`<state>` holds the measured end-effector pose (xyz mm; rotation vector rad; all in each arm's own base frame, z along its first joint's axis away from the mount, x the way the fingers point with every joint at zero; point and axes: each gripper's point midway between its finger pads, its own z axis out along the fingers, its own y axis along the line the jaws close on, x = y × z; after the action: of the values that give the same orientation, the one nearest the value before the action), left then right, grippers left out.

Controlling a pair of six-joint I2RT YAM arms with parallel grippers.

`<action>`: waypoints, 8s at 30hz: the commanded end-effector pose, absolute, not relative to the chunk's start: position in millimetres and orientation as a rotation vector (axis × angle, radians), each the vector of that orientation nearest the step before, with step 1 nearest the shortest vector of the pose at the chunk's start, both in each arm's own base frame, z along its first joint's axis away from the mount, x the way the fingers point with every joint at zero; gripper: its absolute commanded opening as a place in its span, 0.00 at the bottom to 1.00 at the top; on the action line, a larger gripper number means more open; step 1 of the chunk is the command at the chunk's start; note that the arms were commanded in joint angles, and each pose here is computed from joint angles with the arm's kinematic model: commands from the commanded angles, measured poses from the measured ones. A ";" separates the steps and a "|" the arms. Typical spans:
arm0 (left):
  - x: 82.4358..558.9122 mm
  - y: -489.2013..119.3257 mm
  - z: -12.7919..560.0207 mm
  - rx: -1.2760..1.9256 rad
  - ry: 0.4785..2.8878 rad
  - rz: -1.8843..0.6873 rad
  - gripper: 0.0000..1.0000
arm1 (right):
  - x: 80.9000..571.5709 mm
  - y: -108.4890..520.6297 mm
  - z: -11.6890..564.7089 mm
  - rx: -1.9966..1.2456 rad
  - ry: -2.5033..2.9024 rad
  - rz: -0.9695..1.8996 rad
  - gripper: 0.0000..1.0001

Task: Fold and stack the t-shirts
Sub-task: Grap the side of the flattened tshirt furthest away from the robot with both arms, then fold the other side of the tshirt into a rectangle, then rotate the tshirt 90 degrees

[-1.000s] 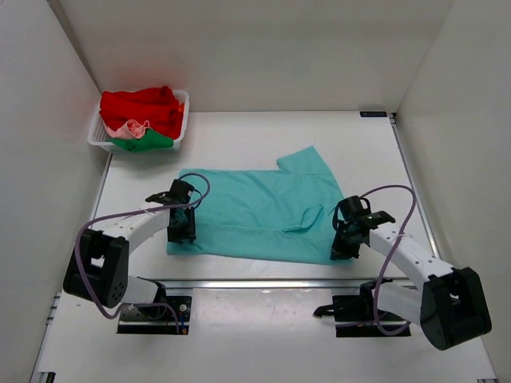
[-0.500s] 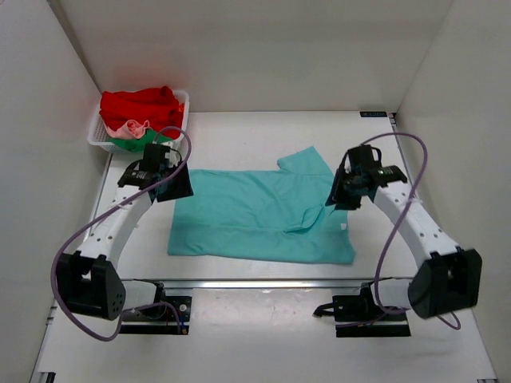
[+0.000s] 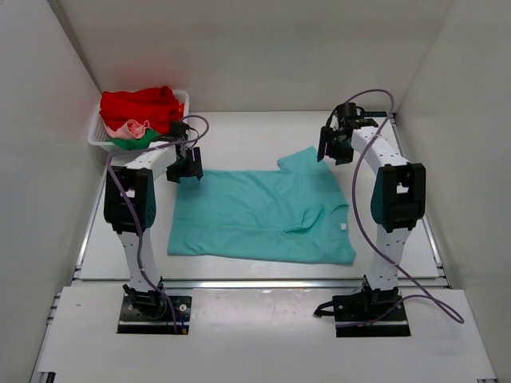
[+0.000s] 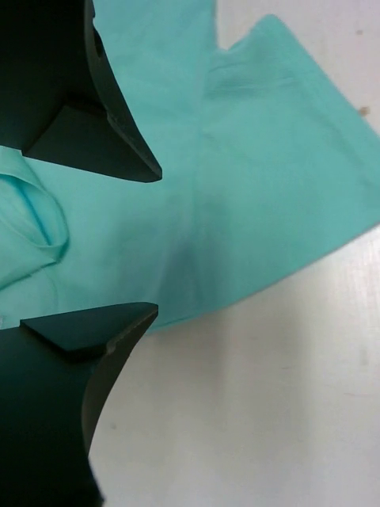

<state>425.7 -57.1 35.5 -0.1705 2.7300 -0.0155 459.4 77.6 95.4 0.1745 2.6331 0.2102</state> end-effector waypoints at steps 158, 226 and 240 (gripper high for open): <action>283.3 -22.6 114.1 0.035 2.077 0.042 0.20 | 171.6 141.7 102.1 -0.225 2.672 0.704 0.00; 373.3 -251.4 142.5 0.158 2.554 -0.889 0.12 | 340.3 248.6 164.3 -0.345 2.410 0.736 0.00; 442.7 -304.2 69.3 0.204 2.689 -0.820 0.08 | 178.1 348.0 61.4 -0.669 2.622 1.098 0.01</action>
<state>427.2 -303.4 46.9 0.1917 2.7288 -0.8242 172.8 324.6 56.4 -0.6379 2.6744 1.0375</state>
